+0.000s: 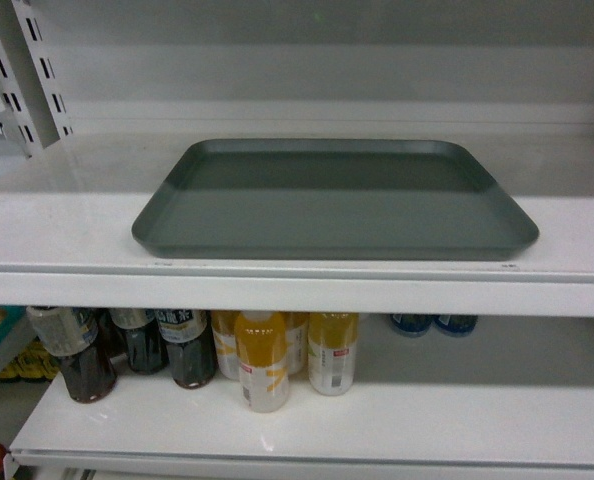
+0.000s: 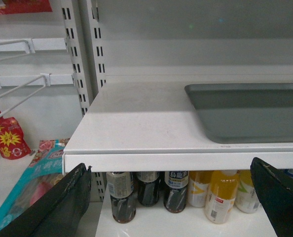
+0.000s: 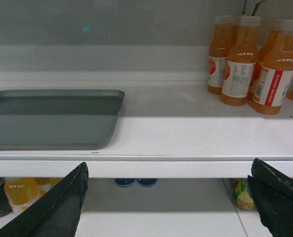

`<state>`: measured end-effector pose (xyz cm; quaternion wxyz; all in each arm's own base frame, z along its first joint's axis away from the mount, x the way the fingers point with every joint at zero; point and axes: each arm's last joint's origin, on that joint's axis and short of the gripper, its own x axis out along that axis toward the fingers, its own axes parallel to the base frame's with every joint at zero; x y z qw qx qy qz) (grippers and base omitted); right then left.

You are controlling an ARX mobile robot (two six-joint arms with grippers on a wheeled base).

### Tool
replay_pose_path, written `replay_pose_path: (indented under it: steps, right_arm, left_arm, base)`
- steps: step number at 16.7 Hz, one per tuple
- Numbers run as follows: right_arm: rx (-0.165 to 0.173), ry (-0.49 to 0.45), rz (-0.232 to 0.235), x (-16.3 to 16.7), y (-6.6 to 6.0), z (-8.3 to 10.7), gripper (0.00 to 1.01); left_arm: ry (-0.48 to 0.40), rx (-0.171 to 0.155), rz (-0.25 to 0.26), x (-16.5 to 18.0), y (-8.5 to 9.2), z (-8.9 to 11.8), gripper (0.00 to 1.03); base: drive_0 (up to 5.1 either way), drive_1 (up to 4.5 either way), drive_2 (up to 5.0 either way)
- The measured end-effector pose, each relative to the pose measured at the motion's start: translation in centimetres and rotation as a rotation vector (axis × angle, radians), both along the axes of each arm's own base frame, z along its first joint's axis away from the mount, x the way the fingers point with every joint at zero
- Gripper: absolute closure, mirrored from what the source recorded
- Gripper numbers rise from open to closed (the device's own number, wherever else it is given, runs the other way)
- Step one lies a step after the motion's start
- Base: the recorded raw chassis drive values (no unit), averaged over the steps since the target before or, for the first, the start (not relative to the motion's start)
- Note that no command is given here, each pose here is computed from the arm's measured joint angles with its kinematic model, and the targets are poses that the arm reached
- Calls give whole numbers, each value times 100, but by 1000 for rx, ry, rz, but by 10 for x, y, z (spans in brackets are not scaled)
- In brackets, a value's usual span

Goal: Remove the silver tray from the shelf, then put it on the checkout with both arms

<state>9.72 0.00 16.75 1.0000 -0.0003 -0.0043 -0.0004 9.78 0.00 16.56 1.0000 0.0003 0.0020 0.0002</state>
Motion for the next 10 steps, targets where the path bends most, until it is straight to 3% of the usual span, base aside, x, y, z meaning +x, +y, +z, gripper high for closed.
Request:
replay_pose_path:
  steps: [9, 10]
  right_arm:
    - [0, 5, 0, 0, 0, -1, 3]
    - [0, 0, 0, 0, 0, 0, 3]
  left_arm:
    - [-2, 0, -1, 0, 0, 0, 5]
    - [3, 0, 0, 0, 0, 0, 5]
  base:
    - [5, 437, -427]
    - [0, 0, 0]
